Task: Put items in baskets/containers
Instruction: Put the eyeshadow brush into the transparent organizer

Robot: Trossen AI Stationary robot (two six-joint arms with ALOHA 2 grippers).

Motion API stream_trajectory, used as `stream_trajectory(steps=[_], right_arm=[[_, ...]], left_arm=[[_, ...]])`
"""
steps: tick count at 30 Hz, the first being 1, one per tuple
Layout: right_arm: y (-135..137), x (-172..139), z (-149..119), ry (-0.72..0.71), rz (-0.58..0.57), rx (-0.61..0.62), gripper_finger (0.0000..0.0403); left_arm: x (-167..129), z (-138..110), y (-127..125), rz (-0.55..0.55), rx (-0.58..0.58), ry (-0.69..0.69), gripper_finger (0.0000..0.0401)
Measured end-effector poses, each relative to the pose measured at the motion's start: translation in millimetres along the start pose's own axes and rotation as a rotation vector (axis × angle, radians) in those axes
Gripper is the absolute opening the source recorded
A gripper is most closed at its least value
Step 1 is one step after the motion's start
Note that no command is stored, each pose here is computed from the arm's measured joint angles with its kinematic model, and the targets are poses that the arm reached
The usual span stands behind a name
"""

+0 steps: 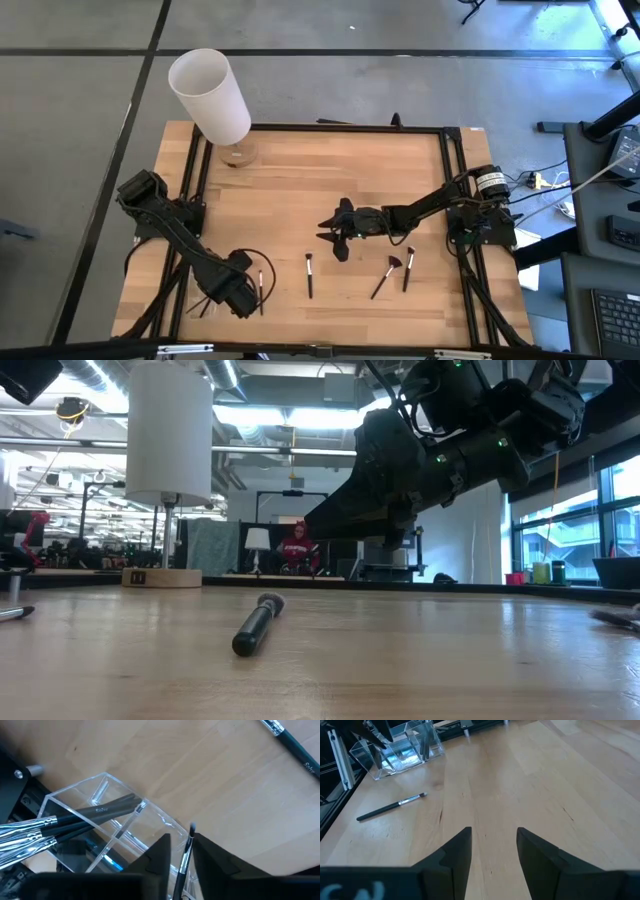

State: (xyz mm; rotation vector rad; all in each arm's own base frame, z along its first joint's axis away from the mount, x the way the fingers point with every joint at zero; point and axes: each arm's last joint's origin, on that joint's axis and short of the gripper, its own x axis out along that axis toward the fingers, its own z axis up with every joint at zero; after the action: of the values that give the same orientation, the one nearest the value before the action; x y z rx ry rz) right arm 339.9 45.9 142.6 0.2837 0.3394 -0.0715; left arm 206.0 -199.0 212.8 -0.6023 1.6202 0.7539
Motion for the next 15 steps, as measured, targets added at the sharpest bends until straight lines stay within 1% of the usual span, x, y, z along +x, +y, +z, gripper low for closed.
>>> stream_trajectory(steps=[5,7,10,13,15], right_arm=[[0.0,0.0,0.0,0.000,0.000,0.000,0.0155],[0.0,0.0,0.0,0.000,0.000,0.000,0.0155],[0.0,0.0,0.0,0.000,0.000,0.000,0.0155],[0.0,0.0,0.0,0.000,0.000,0.000,0.0155],[-0.4,0.1,0.1,-0.001,-0.002,0.000,0.0155]], left_arm=[[0.0,0.0,0.3,0.003,0.000,-0.001,0.0022],[0.0,0.4,1.2,0.012,-0.001,-0.011,0.0010],[-0.6,1.7,4.3,0.044,-0.007,-0.035,0.0010],[-5.9,3.2,10.4,0.110,-0.044,-0.059,0.0022],[-14.6,3.6,14.9,0.155,-0.071,-0.104,0.0028]])
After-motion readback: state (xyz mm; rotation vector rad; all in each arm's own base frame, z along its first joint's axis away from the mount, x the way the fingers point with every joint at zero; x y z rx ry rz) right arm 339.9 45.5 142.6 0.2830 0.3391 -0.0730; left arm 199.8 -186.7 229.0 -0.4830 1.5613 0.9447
